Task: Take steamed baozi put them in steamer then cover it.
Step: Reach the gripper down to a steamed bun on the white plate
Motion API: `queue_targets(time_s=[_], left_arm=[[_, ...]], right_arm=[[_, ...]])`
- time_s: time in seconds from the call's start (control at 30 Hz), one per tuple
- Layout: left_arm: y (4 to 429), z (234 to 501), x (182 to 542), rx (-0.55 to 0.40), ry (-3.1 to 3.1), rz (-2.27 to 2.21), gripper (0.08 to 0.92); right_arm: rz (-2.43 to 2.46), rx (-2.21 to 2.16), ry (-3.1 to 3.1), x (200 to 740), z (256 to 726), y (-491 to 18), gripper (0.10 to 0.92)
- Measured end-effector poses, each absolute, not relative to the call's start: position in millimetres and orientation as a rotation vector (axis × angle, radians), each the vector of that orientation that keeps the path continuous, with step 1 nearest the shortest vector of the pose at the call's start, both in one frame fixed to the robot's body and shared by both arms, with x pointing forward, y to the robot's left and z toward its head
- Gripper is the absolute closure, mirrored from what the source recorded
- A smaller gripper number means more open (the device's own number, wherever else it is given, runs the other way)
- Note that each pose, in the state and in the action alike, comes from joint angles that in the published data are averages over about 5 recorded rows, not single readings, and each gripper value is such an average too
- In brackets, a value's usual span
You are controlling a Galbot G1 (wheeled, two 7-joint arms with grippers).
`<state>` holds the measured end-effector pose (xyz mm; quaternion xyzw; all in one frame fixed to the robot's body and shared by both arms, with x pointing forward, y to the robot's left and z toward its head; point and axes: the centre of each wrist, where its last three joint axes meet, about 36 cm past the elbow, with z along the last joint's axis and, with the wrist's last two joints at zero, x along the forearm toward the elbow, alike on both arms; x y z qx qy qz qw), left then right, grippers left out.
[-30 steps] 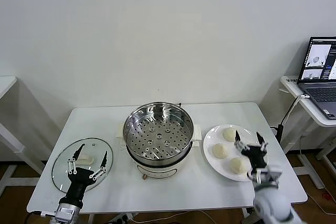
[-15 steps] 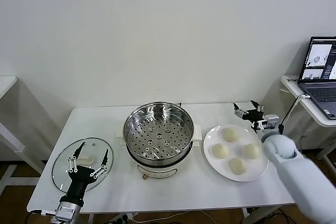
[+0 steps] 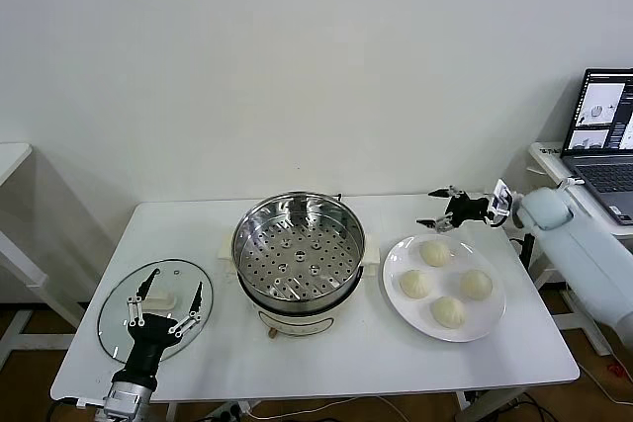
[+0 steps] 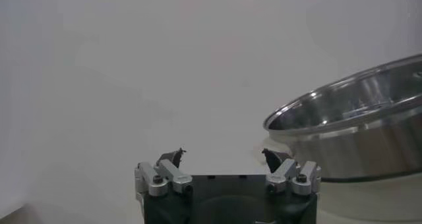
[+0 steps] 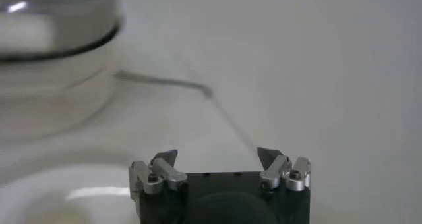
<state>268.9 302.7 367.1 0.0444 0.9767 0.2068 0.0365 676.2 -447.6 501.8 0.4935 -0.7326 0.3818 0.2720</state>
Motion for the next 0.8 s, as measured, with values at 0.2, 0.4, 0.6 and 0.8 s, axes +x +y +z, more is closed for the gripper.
queue_targets(time_s=[0.2, 0.4, 0.6, 0.8], left_arm=[[302, 365, 267, 0.13, 3.005, 0.628, 0.177], [302, 364, 265, 0.119, 3.01, 0.621, 0.177], [303, 364, 265, 0.113, 3.008, 0.624, 0.177], [304, 364, 264, 0.108, 3.007, 0.627, 0.177]], right_arm=[[1.142, 1.355, -1.717, 692, 507, -436, 0.2], [1.21, 1.346, -1.568, 705, 503, -424, 0.2], [1.253, 1.334, -1.478, 715, 495, -410, 0.2], [1.287, 1.327, -1.42, 722, 484, -397, 0.2]])
